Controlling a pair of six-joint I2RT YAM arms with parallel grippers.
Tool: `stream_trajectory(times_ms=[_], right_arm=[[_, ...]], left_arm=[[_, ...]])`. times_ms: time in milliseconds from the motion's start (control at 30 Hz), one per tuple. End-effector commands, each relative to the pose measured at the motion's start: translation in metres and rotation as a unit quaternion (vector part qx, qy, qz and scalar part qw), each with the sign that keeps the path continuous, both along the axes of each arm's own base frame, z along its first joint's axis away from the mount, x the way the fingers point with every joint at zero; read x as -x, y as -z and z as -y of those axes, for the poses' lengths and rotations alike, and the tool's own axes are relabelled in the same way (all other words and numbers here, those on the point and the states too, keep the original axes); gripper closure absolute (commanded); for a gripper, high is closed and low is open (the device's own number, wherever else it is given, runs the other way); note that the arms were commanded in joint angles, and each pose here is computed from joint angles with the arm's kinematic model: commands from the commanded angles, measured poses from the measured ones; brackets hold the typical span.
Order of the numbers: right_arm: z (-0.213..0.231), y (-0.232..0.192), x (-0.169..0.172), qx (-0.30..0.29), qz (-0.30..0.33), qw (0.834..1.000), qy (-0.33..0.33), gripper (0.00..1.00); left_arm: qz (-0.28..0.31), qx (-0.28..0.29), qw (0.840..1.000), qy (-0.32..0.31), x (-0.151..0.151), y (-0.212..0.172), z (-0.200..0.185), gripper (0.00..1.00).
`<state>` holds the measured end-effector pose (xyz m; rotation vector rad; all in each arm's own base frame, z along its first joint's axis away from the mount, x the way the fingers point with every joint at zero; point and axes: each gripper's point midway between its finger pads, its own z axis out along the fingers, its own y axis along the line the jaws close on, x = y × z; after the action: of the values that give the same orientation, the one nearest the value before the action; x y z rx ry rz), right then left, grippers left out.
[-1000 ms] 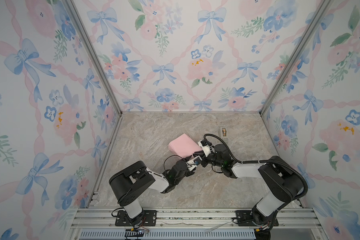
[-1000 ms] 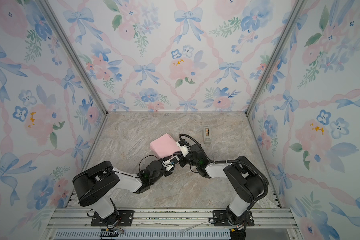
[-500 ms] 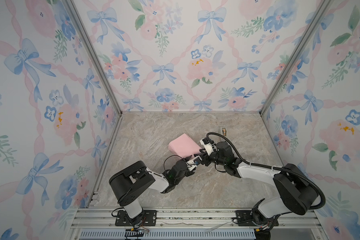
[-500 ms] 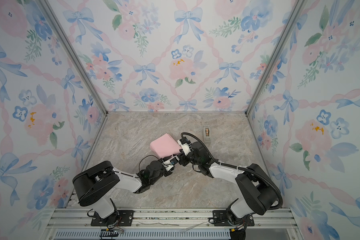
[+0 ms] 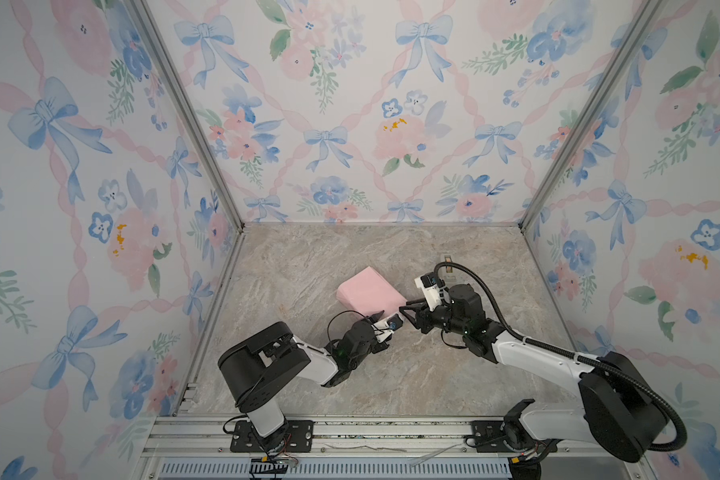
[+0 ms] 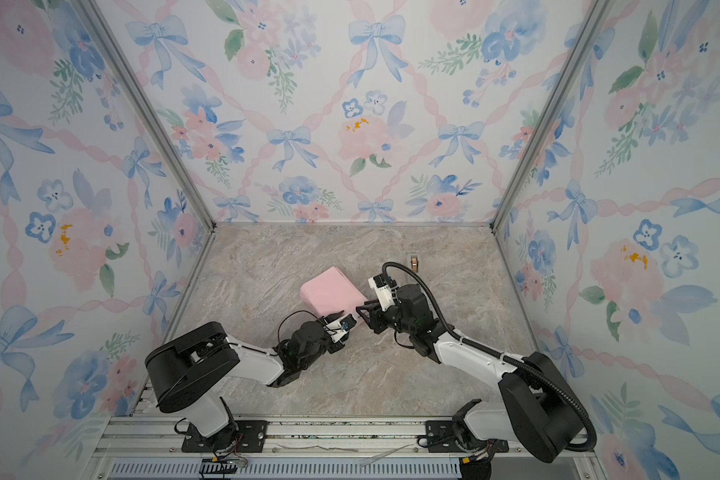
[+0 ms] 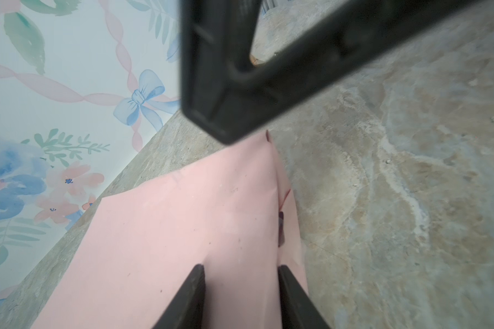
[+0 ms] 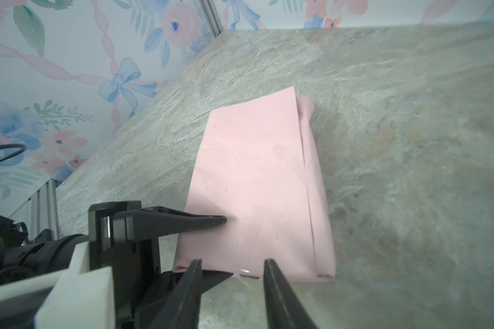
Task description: Wrap the gift box in paper
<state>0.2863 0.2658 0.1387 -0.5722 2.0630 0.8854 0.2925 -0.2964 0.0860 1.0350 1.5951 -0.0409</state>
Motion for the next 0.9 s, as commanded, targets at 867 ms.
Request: stream_trajectory(times_ms=[867], right_arm=[[-0.029,0.065,-0.013,-0.027,-0.087,0.996,0.017,0.94]], left_arm=[[-0.029,-0.019,0.999,0.005,0.007,0.017,-0.006,0.58]])
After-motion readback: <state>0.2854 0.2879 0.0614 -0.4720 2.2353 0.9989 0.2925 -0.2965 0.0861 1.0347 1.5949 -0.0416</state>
